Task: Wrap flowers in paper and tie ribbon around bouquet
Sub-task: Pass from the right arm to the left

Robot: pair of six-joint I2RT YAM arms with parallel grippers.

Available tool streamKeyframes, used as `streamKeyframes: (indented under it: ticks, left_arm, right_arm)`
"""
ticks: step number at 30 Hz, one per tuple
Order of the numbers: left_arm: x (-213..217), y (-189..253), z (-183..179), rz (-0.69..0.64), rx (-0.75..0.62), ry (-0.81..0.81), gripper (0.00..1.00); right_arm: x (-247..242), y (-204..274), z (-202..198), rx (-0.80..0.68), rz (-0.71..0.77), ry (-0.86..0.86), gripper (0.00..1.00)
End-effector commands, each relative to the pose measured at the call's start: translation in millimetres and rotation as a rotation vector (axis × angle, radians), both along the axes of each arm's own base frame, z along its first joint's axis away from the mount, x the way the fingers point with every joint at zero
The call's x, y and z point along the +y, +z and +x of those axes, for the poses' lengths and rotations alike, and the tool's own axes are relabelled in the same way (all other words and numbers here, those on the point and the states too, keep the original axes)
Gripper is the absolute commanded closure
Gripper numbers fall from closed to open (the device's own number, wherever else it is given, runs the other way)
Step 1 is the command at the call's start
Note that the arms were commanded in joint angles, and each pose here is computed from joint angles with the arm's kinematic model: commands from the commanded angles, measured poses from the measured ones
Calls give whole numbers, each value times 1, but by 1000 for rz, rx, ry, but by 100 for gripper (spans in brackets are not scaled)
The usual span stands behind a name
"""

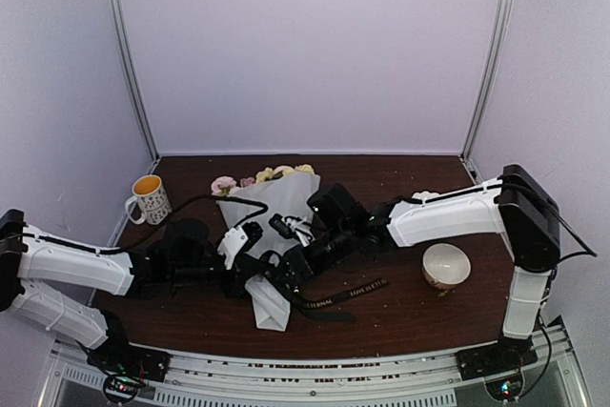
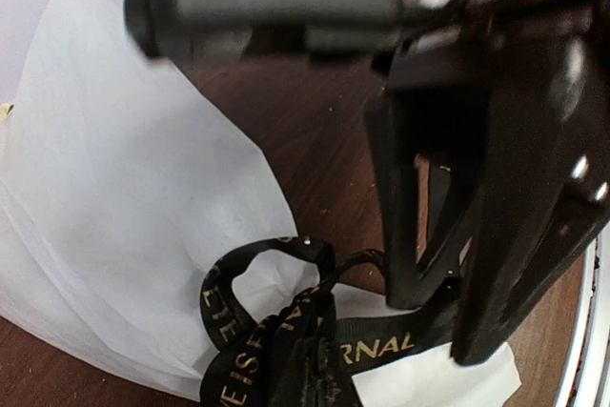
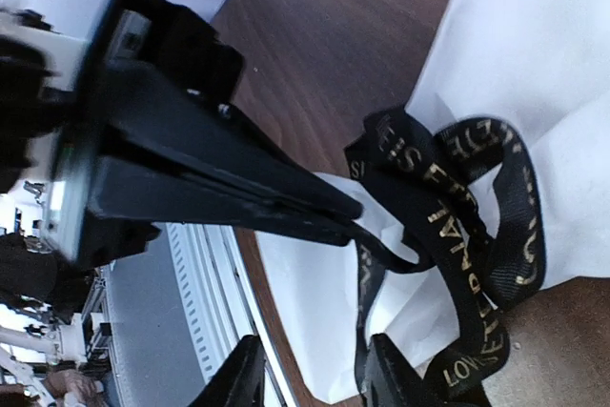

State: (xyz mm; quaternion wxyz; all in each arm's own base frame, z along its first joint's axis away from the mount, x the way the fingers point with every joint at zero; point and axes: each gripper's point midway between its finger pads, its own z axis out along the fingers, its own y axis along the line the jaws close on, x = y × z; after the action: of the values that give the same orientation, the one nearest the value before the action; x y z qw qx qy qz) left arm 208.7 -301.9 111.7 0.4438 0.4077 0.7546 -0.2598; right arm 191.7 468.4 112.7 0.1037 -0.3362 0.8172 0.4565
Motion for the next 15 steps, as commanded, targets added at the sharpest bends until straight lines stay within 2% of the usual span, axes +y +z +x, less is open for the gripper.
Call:
streamKeyframes:
  ticks: [1, 6, 15]
  left_arm:
    - [0, 4, 6, 22, -11, 17, 100]
    - [2, 3, 7, 31, -14, 29, 100]
    - [-5, -1, 11, 49, 0, 23, 100]
  right_arm:
    - [-21, 40, 18, -110, 46, -9, 61]
    - [-22, 29, 49, -165, -31, -92, 61]
    - [-4, 4, 63, -216, -120, -78, 59]
